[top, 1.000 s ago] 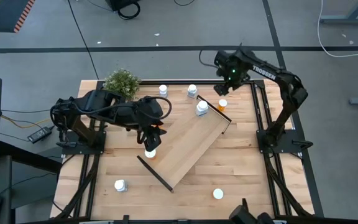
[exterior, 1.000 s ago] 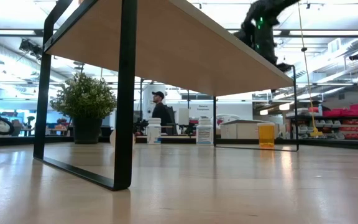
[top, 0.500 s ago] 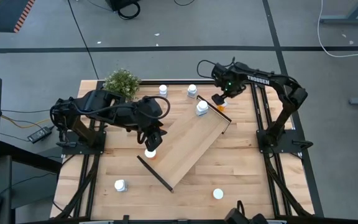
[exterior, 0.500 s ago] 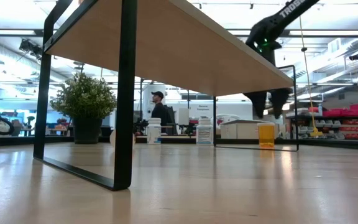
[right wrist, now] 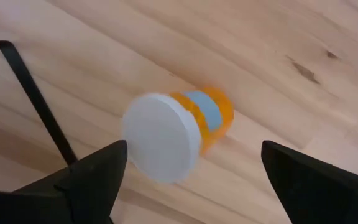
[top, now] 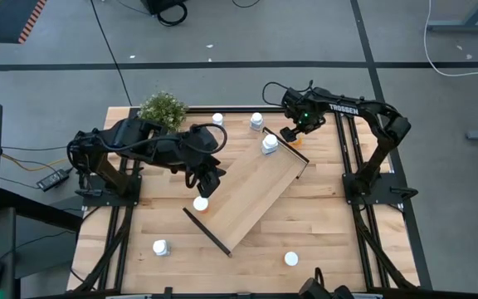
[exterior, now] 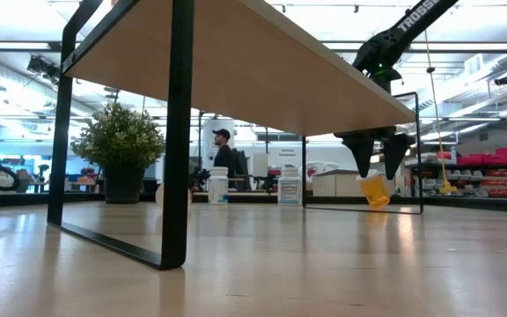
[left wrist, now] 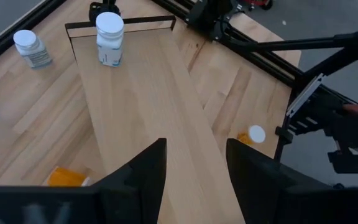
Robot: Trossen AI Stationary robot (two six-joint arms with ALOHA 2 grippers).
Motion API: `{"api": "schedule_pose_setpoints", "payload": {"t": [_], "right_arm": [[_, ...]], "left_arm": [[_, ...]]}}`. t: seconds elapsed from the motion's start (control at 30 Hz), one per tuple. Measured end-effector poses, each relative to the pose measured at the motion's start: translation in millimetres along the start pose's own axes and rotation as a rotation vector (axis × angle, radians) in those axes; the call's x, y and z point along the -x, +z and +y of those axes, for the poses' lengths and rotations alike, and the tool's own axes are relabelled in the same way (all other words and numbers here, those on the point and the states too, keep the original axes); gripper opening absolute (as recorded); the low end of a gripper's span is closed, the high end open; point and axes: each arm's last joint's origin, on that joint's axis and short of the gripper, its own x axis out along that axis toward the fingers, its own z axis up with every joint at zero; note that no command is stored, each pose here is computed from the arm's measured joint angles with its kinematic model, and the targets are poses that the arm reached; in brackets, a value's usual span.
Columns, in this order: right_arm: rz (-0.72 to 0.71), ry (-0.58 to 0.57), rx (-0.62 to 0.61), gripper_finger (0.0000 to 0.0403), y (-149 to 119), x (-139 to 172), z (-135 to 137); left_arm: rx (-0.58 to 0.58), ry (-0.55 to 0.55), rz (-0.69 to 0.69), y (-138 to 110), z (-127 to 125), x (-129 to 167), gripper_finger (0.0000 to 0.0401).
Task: Pick and place medicine bottles onto shelf by color
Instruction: Put the right orange pill bottle on the shelf
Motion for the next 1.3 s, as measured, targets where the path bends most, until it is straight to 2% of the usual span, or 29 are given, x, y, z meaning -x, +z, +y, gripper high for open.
{"api": "schedule_pose_setpoints", "payload": {"t": [0.47, 0.67, 0.77, 1.0, 1.1, 1.3], "right_arm": [[-0.026, -0.071, -0.059, 0.0368, 6, 1, -18], [-0.011, -0.008, -0.006, 0.0363, 5, 1, -12], [-0.048, 0.007, -0.006, 0.0363, 6, 0, -4], [-0.091, -0.020, -0.144, 0.0363, 9, -1, -6], [-0.062, -0.020, -0.213, 0.0363, 4, -10, -10], [-0.047, 0.024, -0.257, 0.0363, -4, -30, -13]], "left_arm": [[0.002, 0.000, 0.003, -1, 0, 0, 0.0173], [0.001, 0.001, 0.004, -1, 0, 0, 0.0174], [-0.004, 0.001, 0.004, -1, 0, 0, 0.0174], [-0.010, 0.001, 0.004, -1, 0, 0, 0.0173], [-0.010, 0.001, 0.004, -1, 0, 0, 0.0172], [-0.005, 0.001, 0.005, -1, 0, 0, 0.0172]]}}
